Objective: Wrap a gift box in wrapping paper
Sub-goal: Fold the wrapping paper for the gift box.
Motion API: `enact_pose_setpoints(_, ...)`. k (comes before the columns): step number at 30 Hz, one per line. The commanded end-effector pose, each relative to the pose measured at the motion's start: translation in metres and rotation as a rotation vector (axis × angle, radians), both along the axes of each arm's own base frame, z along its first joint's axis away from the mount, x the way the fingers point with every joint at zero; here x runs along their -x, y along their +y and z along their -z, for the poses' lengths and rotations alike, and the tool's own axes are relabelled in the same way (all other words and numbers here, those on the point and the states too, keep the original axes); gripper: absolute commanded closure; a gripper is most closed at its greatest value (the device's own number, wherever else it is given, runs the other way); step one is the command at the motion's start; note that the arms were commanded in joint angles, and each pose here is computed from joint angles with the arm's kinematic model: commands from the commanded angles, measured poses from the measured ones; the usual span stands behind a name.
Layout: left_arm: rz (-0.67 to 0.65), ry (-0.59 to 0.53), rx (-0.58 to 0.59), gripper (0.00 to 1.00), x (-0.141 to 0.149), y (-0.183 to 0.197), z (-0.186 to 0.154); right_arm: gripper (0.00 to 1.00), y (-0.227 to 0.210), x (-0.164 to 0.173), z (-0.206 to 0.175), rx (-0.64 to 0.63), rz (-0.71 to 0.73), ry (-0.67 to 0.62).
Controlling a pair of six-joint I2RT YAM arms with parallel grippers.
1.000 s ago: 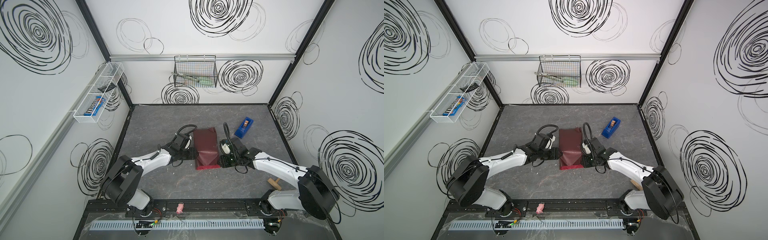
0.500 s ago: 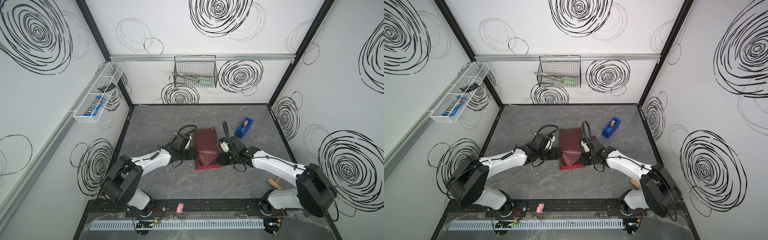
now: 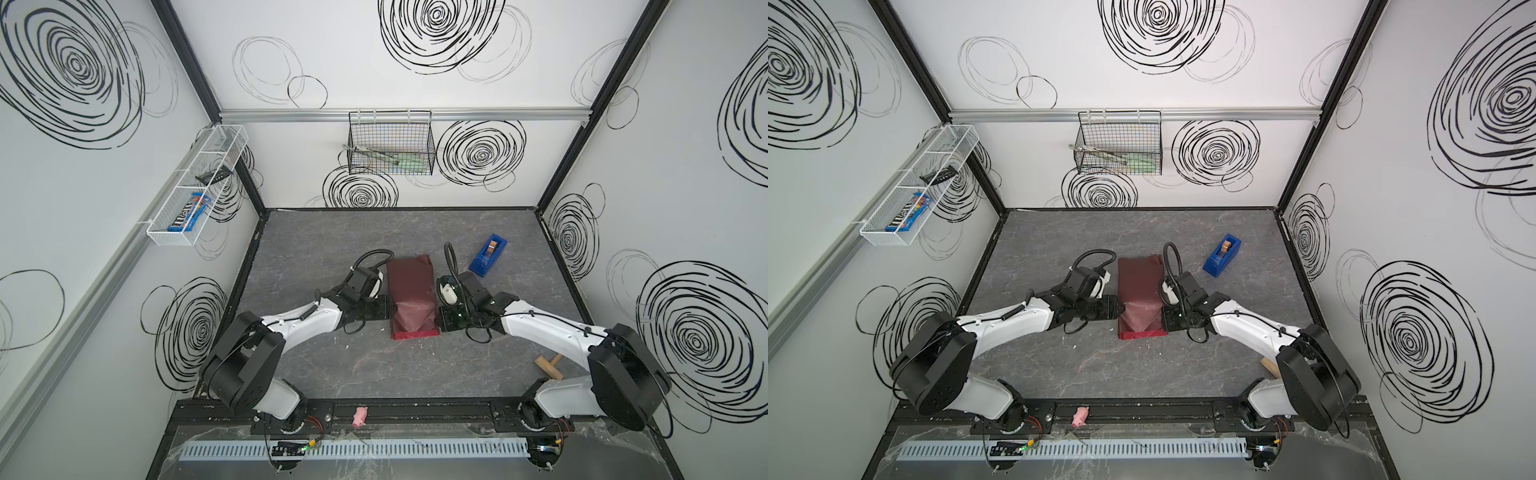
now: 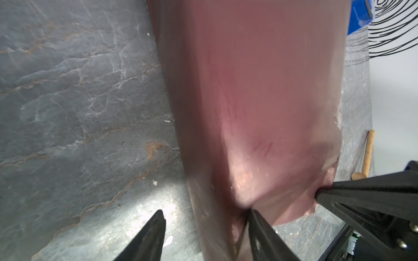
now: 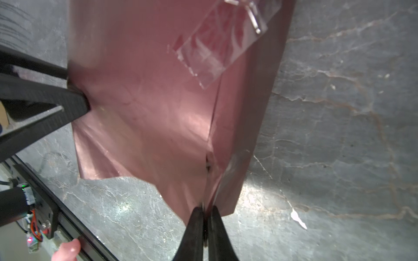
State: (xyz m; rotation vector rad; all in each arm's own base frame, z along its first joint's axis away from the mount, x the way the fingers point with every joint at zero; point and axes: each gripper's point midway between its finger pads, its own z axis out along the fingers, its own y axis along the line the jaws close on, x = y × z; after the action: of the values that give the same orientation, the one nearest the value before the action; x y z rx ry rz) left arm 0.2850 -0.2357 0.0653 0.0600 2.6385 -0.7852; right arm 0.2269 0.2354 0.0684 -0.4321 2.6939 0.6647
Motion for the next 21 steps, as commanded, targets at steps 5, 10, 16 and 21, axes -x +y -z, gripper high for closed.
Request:
enact_pose_setpoints(5,0.022,-0.033,0.027,0.36,0.002,-0.004,-0.015,0.97,0.005,-0.006,-0.004,-0.007,0.015,-0.005)
enact_pose_setpoints(10,0.027,-0.040,0.041,0.34,0.005,-0.005,-0.021,0.99,0.007,-0.007,-0.003,-0.019,0.026,0.001)
enact_pose_setpoints(16,0.040,-0.046,0.034,0.35,0.009,-0.005,-0.025,1.00,0.006,-0.008,-0.004,-0.024,0.049,0.000)
enact_pose_setpoints(21,0.076,-0.101,-0.080,0.38,0.012,-0.002,-0.031,0.99,0.003,-0.007,-0.004,-0.025,0.060,-0.004)
